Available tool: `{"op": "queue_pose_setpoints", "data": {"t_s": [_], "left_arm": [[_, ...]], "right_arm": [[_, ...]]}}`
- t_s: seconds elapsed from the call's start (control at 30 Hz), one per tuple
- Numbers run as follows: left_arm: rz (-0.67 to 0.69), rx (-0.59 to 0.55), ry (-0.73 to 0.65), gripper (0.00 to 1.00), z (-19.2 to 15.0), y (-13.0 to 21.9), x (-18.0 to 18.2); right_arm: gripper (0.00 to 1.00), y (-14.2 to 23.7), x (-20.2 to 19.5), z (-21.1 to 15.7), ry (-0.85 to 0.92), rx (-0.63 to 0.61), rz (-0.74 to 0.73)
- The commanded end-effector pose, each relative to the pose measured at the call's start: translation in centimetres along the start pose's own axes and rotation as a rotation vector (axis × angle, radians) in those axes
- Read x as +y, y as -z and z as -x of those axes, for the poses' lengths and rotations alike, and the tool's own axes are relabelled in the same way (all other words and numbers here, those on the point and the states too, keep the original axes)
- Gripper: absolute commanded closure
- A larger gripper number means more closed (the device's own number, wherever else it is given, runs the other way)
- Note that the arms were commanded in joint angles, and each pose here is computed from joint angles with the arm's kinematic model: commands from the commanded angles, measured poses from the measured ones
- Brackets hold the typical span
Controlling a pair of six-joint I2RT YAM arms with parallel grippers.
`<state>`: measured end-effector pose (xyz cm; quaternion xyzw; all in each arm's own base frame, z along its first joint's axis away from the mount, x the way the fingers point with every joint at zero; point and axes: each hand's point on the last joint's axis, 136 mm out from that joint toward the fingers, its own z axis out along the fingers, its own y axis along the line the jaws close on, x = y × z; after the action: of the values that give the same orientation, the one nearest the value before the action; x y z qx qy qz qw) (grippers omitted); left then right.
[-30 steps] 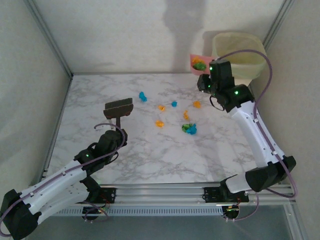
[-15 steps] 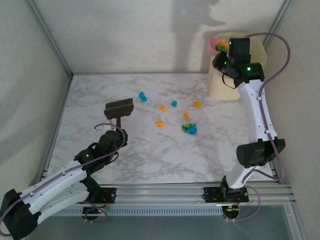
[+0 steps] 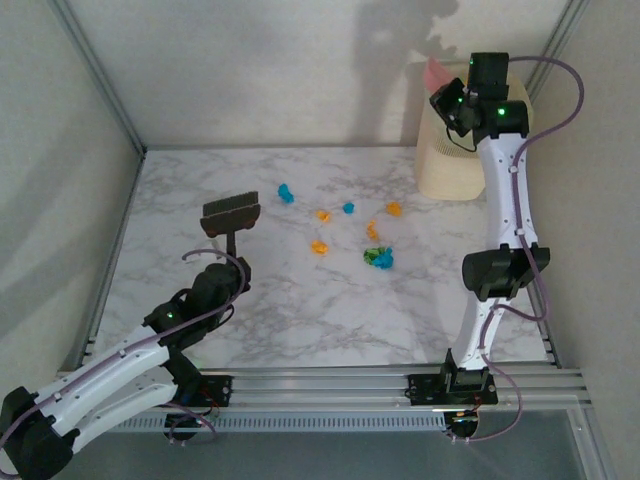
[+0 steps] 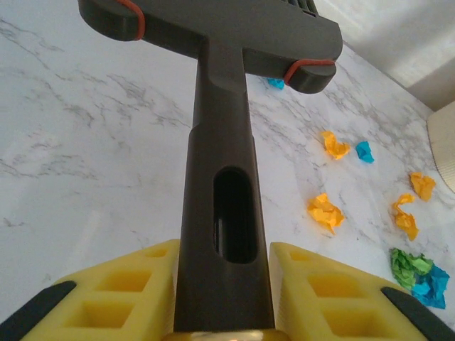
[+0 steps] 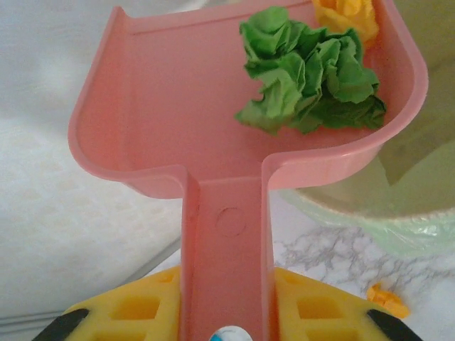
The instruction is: Sweep away the paper scraps from the table
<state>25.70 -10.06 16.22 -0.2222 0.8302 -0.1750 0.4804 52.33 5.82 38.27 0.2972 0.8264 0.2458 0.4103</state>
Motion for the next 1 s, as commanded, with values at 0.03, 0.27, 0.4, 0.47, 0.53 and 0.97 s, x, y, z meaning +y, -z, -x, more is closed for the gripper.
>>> {"op": "queue_pose_setpoints", "data": {"t_s": [0.03, 0.27, 0.4, 0.47, 0.53, 0.97], "left_arm": [[0.002, -0.088, 0.038, 1.0, 1.5, 0.5, 0.3], [0.012, -0.129, 0.058, 1.0, 2.1, 1.0, 0.9], [0.012, -0.128, 0.061, 1.0, 2.1, 0.9, 0.9], [0.011, -0.129, 0.061, 1.0, 2.1, 0.9, 0.8], [0.013, -0.13, 0.06, 1.0, 2.0, 0.8, 0.9], [0.013, -0.118, 0.059, 1.0, 1.6, 0.5, 0.9]], "right_arm": [[1.0, -0.3, 0.3, 0.3, -0.144, 0.025, 0.043], [1.0, -1.1, -1.6, 1.8, -0.342, 0.02, 0.053], [1.0, -1.5, -1.7, 2.0, -0.422, 0.03, 0.086], [1.0, -2.1, -1.6, 2.0, -0.471, 0.051, 0.112], [1.0, -2.3, -1.4, 2.2, -0.498, 0.061, 0.138], [1.0, 1.6, 0.3, 5.6, -0.498, -0.11, 0.247]]}}
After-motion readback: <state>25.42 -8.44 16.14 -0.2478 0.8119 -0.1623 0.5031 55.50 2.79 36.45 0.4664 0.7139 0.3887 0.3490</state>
